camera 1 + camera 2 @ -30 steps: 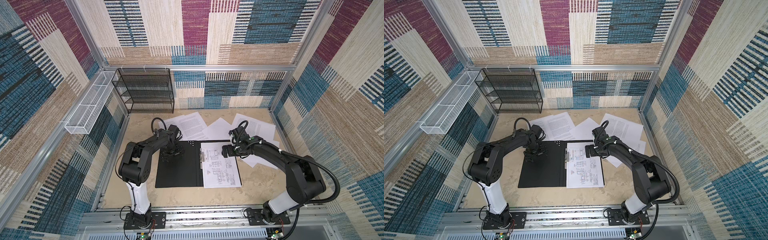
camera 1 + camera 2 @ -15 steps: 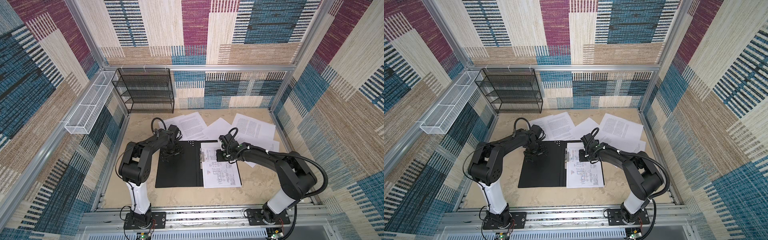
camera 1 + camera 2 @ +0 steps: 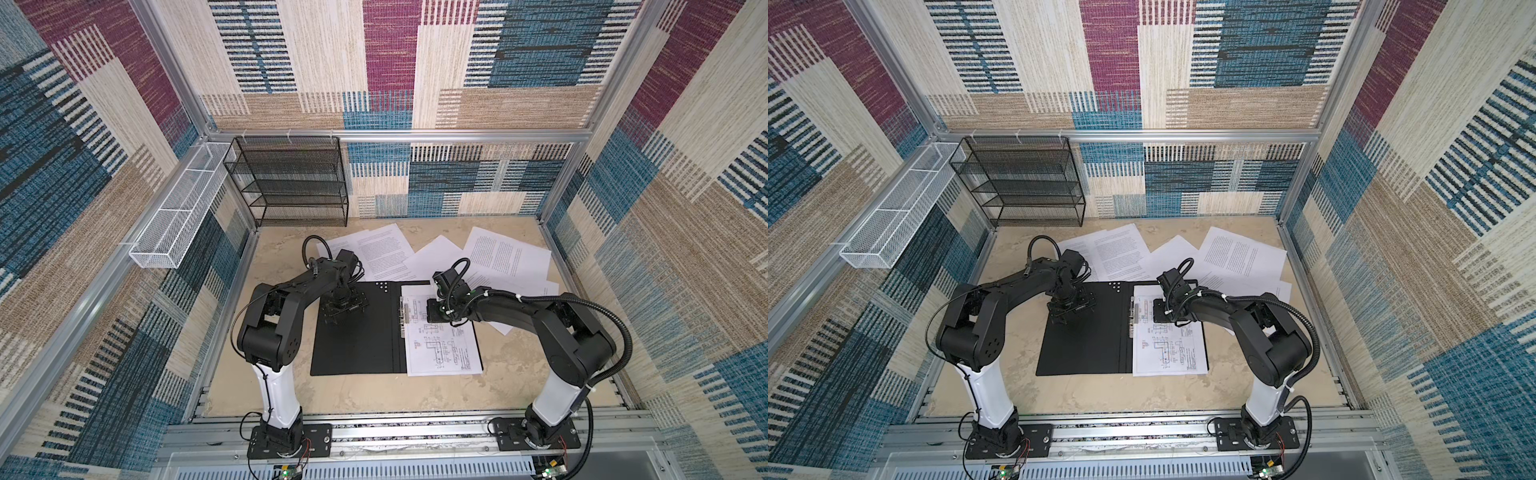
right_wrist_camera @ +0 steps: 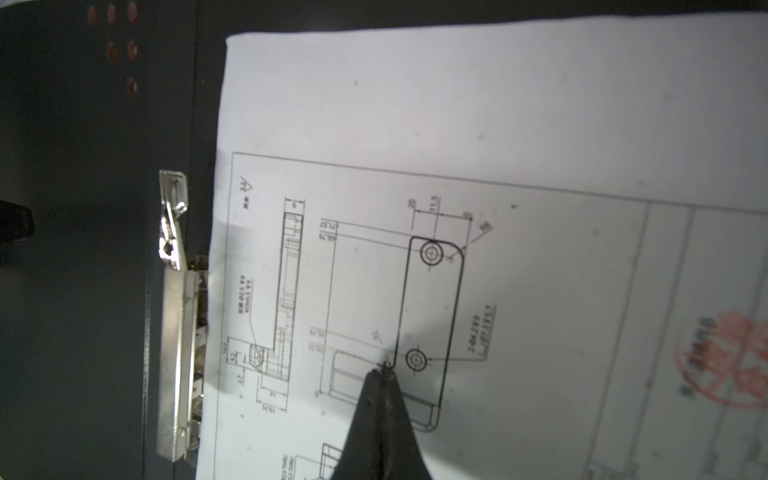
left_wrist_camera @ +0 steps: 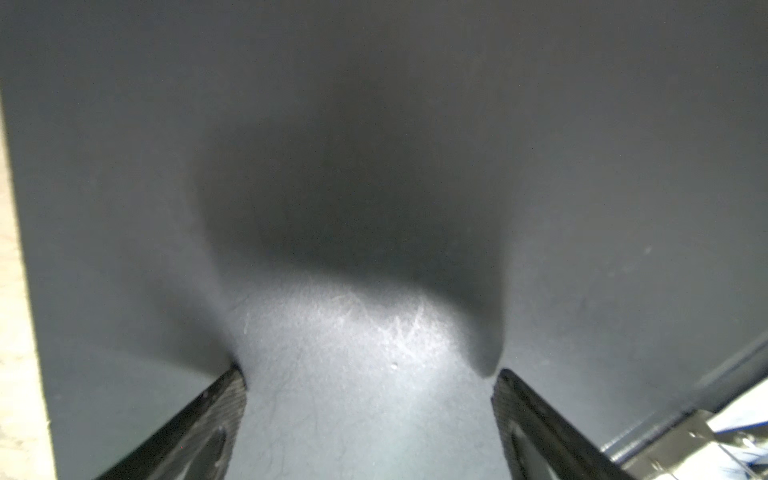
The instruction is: Put the files into the folder
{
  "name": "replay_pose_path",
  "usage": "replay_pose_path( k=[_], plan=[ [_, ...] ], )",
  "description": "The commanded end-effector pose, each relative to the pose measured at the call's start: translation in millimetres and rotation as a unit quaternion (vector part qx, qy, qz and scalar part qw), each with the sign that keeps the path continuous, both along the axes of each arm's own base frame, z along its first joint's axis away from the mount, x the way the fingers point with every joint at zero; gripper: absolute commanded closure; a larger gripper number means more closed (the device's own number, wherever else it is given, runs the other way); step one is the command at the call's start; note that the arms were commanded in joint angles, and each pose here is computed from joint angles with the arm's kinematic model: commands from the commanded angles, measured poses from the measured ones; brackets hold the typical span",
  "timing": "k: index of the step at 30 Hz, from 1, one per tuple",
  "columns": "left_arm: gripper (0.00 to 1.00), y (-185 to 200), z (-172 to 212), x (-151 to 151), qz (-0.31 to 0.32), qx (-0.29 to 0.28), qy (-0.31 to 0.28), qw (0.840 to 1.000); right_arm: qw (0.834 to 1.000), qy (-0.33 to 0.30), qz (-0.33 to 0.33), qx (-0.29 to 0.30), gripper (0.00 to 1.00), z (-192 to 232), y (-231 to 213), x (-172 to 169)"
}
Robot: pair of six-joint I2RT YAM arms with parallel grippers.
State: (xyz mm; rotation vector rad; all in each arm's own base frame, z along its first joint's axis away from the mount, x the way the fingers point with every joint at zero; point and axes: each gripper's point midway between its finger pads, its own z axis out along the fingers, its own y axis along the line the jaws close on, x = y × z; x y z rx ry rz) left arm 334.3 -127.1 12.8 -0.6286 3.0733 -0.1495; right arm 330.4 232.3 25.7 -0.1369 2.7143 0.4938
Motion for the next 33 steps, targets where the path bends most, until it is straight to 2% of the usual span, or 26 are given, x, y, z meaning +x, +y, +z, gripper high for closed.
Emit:
replay_pose_path(
  k=[1, 8, 15, 18, 20, 23, 27, 31, 33],
  plan=[
    [0.04, -3, -28, -14, 0.0, -0.016, 0.037, 0.999, 1.0, 0.003, -0.013, 0.002, 0.99, -2, 1, 3],
    [0.04, -3, -29, -15, 0.0, -0.017, 0.038, 0.999, 0.999, 0.002, -0.035, -0.014, 0.99, -4, -7, 9],
    [0.04, -3, -29, -15, 0.001, -0.017, 0.038, 0.999, 0.999, -0.003, -0.05, -0.007, 1.0, -6, -13, 20],
    [0.04, -4, -29, -14, 0.001, -0.018, 0.038, 0.999, 0.999, -0.004, -0.036, 0.005, 0.98, -3, -6, 24],
    [0.04, -3, -30, -15, 0.001, -0.017, 0.039, 0.999, 0.999, -0.02, -0.021, 0.022, 0.95, 12, 3, 23],
    [0.05, -3, -30, -15, 0.001, -0.016, 0.04, 0.999, 0.998, -0.05, -0.002, 0.042, 0.82, 47, 12, 16],
    [0.05, -4, -30, -14, 0.001, -0.018, 0.04, 0.999, 0.995, -0.035, 0.049, 0.081, 0.84, 77, 25, -24],
    [0.05, -5, -32, -13, 0.003, -0.02, 0.042, 0.999, 0.985, 0.048, 0.133, 0.102, 0.94, 61, 46, -101],
    [0.05, -5, -32, -14, 0.004, -0.018, 0.042, 0.999, 0.976, 0.076, 0.178, 0.098, 0.95, 53, 57, -141]
  ],
)
